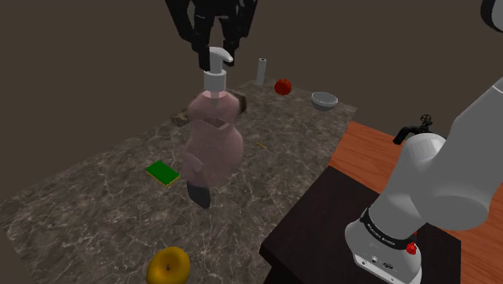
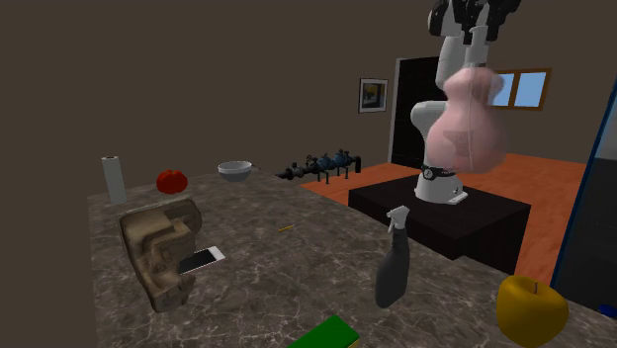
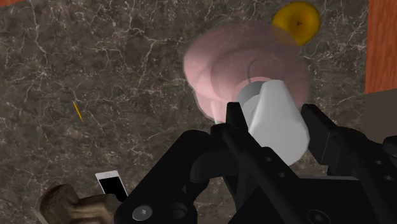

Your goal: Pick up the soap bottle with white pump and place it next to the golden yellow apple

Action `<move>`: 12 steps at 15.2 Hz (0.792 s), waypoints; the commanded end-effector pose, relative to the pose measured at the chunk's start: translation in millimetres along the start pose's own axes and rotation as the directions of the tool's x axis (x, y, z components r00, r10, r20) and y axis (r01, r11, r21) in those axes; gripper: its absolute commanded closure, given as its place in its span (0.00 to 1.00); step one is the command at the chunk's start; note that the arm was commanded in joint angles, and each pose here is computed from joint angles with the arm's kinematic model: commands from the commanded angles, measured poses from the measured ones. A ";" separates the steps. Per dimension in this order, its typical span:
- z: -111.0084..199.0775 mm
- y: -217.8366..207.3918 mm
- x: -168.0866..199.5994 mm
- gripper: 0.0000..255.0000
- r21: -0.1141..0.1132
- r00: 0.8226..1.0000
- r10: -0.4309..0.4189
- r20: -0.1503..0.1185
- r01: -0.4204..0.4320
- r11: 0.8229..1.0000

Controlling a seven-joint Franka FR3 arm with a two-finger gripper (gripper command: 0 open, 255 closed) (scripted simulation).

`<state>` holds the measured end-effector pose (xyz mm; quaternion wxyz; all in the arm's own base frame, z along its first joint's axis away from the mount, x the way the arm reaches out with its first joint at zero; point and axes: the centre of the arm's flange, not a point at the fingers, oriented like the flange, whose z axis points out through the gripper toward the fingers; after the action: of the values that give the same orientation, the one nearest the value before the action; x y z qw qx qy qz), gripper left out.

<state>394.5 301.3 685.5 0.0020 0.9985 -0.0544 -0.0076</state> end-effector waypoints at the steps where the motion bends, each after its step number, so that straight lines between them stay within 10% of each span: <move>1: 9.5 0.5 -0.4 1.00 0.001 1.000 0.000 -0.001 0.000 1.000; 12: 67.6 0.2 0.5 1.00 0.001 1.000 0.000 -0.001 0.000 1.000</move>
<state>394.5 301.4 622.7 0.0019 0.9985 -0.0544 -0.0076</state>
